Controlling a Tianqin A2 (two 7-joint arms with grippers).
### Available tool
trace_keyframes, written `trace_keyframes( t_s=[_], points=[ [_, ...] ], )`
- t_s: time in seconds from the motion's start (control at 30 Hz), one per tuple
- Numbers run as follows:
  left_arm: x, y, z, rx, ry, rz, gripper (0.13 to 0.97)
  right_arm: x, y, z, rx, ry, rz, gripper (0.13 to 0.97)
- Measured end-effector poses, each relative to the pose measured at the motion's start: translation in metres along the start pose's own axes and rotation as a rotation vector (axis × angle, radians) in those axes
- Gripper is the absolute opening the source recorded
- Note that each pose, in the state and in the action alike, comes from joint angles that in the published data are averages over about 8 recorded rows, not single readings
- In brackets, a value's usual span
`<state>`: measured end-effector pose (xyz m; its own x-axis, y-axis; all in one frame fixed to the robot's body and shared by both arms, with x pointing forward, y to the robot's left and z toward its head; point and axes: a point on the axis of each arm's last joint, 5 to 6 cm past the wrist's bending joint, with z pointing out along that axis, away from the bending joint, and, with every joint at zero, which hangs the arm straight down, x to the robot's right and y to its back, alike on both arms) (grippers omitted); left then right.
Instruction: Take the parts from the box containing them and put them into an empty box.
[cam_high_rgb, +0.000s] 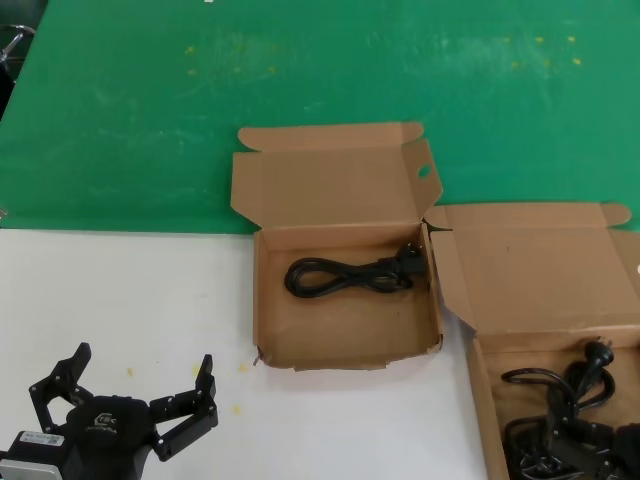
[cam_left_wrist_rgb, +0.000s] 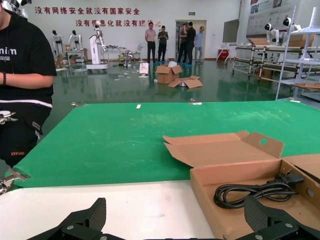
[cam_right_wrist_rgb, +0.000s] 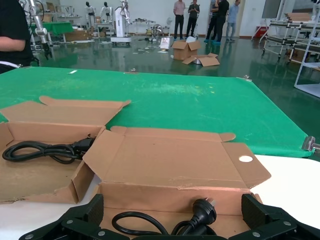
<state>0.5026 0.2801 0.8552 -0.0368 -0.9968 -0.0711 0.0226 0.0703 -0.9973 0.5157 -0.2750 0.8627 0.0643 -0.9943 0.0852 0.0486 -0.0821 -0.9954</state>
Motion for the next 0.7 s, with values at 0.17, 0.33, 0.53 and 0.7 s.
trace_keyframes(
  t_s=[0.17, 0.33, 0.53, 0.7],
  points=[
    [0.0, 0.0, 0.0, 0.0, 0.0, 0.0, 0.966, 0.0, 0.0, 0.0, 0.0, 0.0, 0.0, 0.966],
    [0.0, 0.0, 0.0, 0.0, 0.0, 0.0, 0.966, 0.0, 0.0, 0.0, 0.0, 0.0, 0.0, 0.966],
    [0.0, 0.0, 0.0, 0.0, 0.0, 0.0, 0.966, 0.0, 0.0, 0.0, 0.0, 0.0, 0.0, 0.966],
    [0.0, 0.0, 0.0, 0.0, 0.0, 0.0, 0.966, 0.0, 0.0, 0.0, 0.0, 0.0, 0.0, 0.966]
  ],
)
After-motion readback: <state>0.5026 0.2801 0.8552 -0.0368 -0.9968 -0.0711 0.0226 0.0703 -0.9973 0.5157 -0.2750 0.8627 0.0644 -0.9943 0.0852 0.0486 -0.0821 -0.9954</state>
